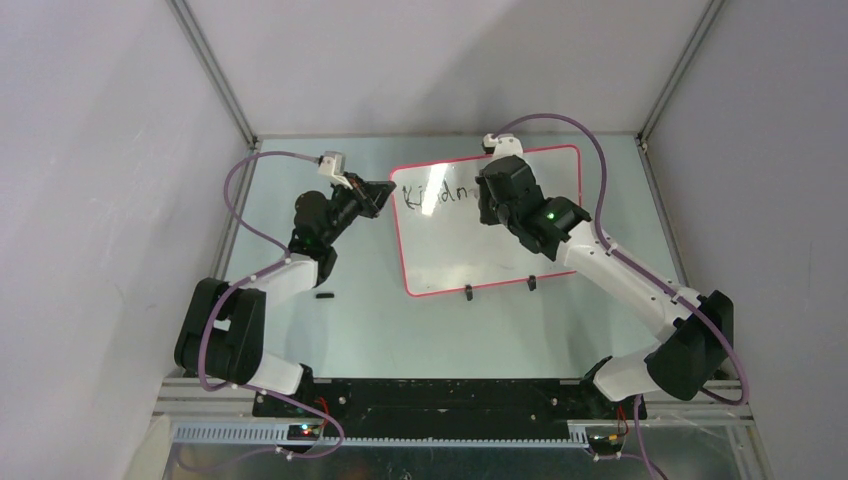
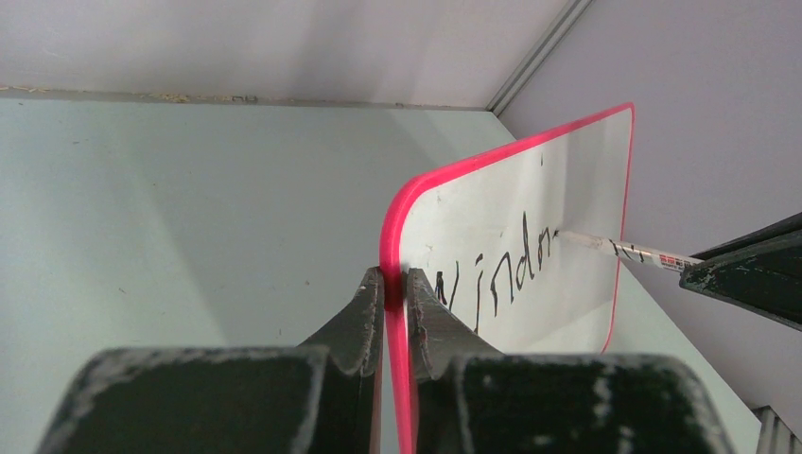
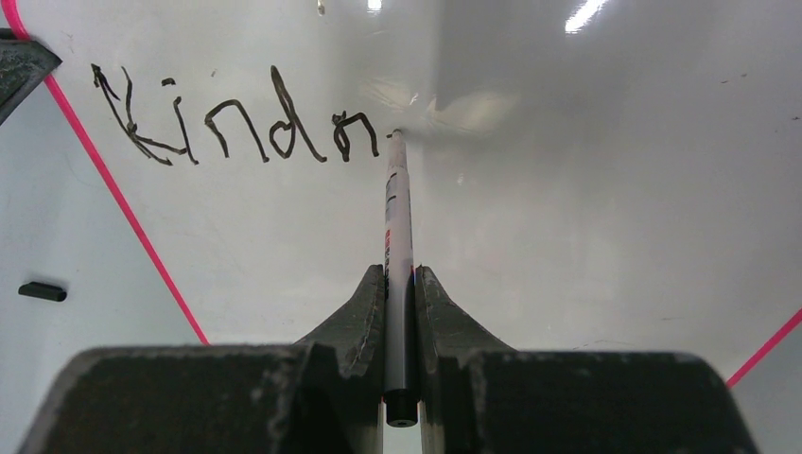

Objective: Write a sentence on the whiteboard

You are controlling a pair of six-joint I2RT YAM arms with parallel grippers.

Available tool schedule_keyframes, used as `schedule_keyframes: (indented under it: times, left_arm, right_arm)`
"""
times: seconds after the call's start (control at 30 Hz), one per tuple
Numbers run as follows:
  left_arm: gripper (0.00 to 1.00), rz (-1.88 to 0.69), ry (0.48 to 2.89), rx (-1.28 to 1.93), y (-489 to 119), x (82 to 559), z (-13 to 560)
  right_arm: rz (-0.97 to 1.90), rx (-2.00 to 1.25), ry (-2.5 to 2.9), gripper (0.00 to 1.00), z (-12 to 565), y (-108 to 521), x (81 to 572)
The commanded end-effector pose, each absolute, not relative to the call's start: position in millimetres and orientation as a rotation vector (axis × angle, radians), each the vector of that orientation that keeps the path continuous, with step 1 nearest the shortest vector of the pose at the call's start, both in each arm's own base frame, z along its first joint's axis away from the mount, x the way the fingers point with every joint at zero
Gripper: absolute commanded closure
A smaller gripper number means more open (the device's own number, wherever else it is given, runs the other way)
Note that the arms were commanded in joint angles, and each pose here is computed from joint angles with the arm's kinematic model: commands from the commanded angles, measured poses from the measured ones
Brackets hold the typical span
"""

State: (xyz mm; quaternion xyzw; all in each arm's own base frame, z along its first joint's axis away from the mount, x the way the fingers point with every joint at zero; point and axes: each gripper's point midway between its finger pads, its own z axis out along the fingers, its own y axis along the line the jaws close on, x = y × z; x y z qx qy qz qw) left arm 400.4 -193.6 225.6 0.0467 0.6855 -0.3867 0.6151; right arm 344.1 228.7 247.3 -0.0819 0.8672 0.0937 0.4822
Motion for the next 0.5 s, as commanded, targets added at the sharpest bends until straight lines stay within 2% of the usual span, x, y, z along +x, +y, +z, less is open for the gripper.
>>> schedule_keyframes:
  times: [0.0, 0.47]
  left_arm:
    - [1.0, -0.893, 1.503, 0.183, -202.2, 390.2, 245.6]
    - [1.0, -0.893, 1.498, 0.187, -202.8, 389.5, 246.9]
  right_arm:
    - [0.177, -0.154, 2.082, 1.0, 255.8, 219.0, 352.6]
    - [0.197, -0.148, 2.055, 1.0, 264.0, 219.1, 355.1]
